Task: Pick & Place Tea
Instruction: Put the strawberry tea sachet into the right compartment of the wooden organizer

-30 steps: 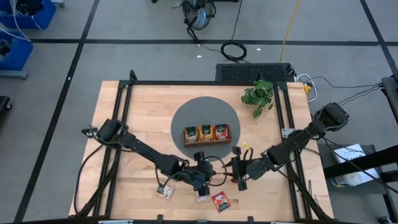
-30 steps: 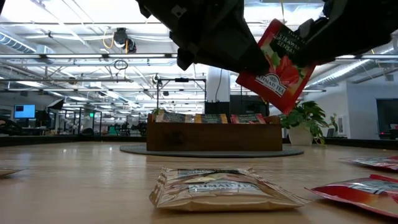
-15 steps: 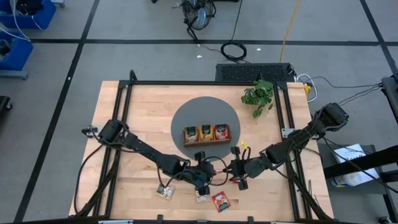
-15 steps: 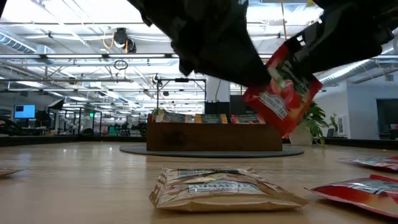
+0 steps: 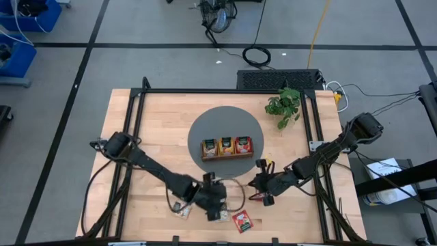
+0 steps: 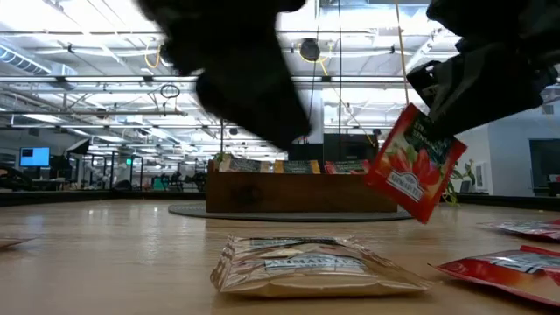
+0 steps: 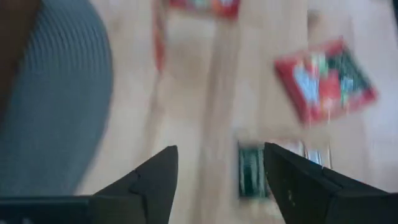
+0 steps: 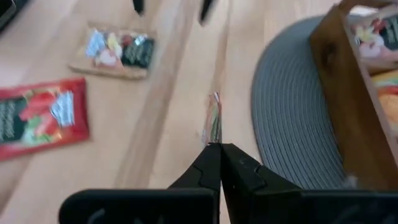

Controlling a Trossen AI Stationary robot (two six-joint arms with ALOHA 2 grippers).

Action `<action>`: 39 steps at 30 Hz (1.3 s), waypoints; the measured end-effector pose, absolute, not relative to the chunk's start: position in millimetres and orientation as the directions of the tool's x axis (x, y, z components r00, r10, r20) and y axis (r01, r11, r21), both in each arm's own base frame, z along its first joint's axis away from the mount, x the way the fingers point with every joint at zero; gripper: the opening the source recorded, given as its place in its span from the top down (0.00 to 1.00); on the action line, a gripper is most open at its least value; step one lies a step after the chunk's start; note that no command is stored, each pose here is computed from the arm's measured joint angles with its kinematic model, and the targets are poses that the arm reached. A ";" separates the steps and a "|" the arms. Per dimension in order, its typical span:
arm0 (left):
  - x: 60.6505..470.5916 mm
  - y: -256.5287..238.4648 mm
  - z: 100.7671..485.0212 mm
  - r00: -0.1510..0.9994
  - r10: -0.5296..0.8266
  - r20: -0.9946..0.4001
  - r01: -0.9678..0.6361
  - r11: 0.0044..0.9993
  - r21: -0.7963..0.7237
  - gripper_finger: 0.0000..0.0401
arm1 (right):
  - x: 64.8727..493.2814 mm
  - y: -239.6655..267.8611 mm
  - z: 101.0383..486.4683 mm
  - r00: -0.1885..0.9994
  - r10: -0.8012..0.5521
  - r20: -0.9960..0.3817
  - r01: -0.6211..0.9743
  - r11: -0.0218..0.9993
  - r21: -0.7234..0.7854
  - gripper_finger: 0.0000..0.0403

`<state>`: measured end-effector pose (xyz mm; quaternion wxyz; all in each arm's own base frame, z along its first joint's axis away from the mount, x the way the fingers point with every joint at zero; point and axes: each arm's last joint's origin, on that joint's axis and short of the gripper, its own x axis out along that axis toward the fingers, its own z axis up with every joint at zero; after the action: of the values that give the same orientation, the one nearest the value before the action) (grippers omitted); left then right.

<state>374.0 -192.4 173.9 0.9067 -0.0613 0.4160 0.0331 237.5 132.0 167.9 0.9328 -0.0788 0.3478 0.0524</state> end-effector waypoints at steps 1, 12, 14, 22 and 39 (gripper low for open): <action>369.9 -197.6 169.9 0.639 0.016 -0.769 -0.114 0.991 -0.074 0.42 | 238.3 130.3 169.7 0.743 0.032 -0.668 -0.148 0.982 -0.116 1.00; 334.3 -243.7 144.0 0.796 0.116 -0.594 -0.130 0.991 0.019 0.97 | 270.5 100.5 256.6 0.590 -0.069 -0.805 -0.148 0.970 -0.192 1.00; 327.9 -251.1 144.3 0.823 0.130 -0.554 -0.121 0.991 0.053 0.97 | 275.3 90.1 268.1 0.581 -0.061 -0.812 -0.183 0.962 -0.203 1.00; 313.2 -261.2 138.1 0.829 0.137 -0.542 -0.078 0.988 0.130 0.94 | 294.0 32.8 289.3 0.519 -0.078 -0.851 -0.138 0.975 -0.173 1.00; 311.0 -257.6 133.5 0.814 0.154 -0.560 -0.061 0.982 0.181 0.94 | 324.3 -37.9 242.8 0.309 -0.078 -0.948 -0.095 0.989 -0.113 1.00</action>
<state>311.0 -257.6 133.5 0.9491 0.0775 0.2999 0.0567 324.3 -37.9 242.8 0.8057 -0.0736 0.5878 0.0050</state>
